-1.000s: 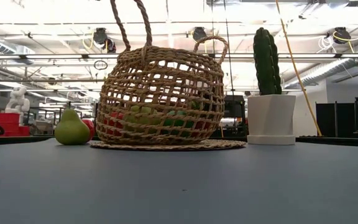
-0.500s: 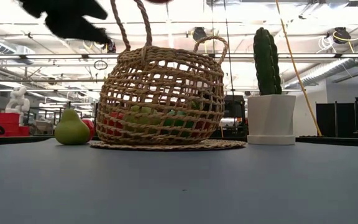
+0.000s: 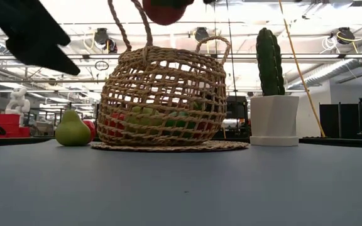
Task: Build produce basket
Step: Put the apple into the brown basket
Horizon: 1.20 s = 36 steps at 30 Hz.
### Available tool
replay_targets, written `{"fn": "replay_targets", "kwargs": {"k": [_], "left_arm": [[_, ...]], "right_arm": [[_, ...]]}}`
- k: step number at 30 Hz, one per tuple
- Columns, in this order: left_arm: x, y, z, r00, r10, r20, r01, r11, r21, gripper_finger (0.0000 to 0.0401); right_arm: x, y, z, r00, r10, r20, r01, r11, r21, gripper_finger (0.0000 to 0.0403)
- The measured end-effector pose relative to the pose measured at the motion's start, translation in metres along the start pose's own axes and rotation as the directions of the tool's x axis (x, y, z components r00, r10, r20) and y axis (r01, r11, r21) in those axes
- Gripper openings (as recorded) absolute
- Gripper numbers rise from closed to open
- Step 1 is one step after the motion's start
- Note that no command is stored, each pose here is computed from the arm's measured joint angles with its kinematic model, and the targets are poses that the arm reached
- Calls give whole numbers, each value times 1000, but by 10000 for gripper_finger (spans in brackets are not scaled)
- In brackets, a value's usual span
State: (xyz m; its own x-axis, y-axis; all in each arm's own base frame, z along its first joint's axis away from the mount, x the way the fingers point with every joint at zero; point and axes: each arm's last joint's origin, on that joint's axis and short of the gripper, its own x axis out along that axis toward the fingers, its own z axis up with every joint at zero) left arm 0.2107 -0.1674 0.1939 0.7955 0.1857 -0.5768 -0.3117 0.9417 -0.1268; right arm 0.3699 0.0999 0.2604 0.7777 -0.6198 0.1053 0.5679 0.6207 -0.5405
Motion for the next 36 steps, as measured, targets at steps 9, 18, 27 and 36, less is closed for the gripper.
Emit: {"fn": "replay_targets", "kwargs": {"k": [9, 18, 27, 36], "left_arm": [[-2, -2, -7, 1000, 0, -30, -1, 1000, -20, 395], [-10, -7, -14, 999, -32, -41, 32, 999, 3, 395], [-12, -10, -14, 998, -53, -30, 52, 998, -31, 395], [-12, -17, -7, 994, -95, 44, 98, 993, -66, 395]], "right_arm": [[58, -42, -34, 977, -179, -111, 194, 971, 138, 341], [69, -50, -44, 964, -215, -158, 233, 966, 107, 368], [60, -66, -36, 931, -265, -253, 299, 948, 108, 372], [63, -105, -36, 950, 127, -286, -13, 929, 370, 373]]}}
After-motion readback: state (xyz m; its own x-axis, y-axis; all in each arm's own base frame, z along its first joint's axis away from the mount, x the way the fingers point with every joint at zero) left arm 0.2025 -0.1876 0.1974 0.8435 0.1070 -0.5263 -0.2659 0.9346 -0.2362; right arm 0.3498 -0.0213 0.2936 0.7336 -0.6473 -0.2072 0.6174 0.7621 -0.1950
